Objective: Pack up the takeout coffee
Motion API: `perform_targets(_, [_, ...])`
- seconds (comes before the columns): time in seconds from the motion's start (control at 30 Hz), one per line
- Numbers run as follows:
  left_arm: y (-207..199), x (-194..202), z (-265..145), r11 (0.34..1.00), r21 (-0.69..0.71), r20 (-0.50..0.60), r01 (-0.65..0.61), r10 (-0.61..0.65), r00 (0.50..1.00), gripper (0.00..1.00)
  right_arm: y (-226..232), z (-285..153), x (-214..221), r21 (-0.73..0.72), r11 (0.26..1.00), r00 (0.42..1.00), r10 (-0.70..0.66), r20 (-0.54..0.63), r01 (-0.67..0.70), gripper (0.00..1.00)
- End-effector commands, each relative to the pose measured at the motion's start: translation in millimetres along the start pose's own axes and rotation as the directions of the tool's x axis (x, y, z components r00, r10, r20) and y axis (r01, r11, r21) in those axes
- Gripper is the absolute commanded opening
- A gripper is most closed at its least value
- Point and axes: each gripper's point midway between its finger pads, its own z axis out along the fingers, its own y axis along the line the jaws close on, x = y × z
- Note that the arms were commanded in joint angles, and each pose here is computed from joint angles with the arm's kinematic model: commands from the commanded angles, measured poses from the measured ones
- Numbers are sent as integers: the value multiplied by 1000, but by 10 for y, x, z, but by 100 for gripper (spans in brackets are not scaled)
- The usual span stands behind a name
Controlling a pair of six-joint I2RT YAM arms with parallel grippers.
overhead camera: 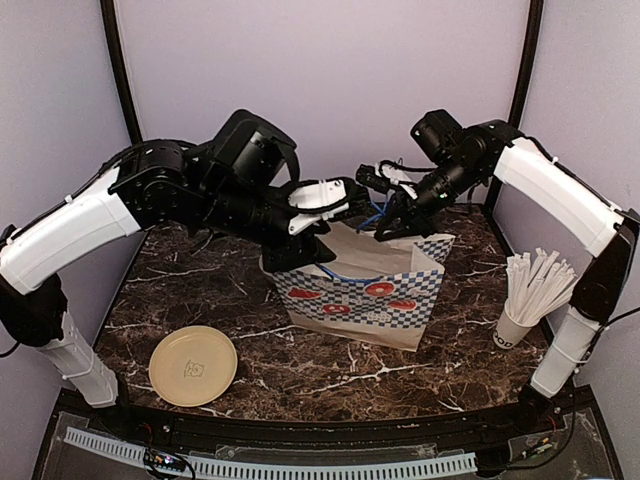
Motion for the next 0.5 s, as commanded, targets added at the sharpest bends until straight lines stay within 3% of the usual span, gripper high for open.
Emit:
perform_targets(0.0, [-24,199,165,1000,1,-79,-12,12,997,52,142,8,-92,-49,999,1000,-10,22,11,4])
perform_targets(0.23, [-7,386,531,998,-30,-184,-46,40,982,62,511,-37,-224,-106,993,998,-47,34,50,4])
perform_targets(0.47, [-181,635,751,998,32,-273,-50,56,960,67,768,-100,-312,-169,983,996,-54,72,66,4])
